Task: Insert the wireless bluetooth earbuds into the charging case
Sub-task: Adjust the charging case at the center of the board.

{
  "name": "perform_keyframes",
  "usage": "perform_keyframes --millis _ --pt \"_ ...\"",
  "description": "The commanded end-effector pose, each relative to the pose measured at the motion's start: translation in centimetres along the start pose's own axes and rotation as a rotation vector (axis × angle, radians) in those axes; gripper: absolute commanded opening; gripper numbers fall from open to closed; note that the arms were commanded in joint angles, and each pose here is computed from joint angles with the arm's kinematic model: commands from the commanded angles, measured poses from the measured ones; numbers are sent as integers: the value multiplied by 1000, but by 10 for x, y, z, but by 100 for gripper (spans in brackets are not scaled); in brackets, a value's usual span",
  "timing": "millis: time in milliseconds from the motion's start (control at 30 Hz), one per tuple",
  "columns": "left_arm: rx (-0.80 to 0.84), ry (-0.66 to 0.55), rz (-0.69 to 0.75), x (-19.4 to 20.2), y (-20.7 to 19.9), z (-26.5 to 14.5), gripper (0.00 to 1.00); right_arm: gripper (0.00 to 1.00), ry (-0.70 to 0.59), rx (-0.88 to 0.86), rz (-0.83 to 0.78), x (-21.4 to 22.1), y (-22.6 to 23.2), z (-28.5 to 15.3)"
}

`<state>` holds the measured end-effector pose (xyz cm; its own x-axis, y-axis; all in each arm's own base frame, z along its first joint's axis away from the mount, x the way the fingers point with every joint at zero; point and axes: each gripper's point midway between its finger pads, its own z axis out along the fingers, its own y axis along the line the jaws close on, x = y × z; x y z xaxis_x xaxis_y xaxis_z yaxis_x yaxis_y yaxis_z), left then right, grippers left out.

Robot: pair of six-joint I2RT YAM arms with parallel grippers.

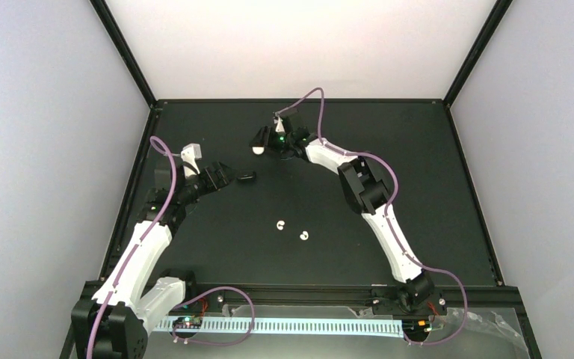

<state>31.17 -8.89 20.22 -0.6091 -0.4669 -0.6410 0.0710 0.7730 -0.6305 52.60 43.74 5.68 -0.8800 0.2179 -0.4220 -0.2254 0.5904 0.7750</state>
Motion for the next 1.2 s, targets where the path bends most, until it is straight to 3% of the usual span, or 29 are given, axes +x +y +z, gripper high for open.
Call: perform_keyframes --millis 0,267,467,633,867,1167 --pt "49 -45 9 -15 -15 -7 99 73 29 210 -67 9 -22 0" --pt "34 -57 16 -18 -14 -9 99 73 -8 228 -78 0 -13 -1" --pt "14 -116 20 -34 -13 -8 99 74 -131 60 -21 -9 26 -61" --pt "70 -174 -77 -57 -23 6 99 75 -201 -25 -2 -8 56 -121" --pt "18 -69 -138 -81 -6 90 92 75 -269 -137 51 33 80 -211" --pt "-40 16 -122 -96 16 183 90 75 -228 -97 -101 109 98 -282"
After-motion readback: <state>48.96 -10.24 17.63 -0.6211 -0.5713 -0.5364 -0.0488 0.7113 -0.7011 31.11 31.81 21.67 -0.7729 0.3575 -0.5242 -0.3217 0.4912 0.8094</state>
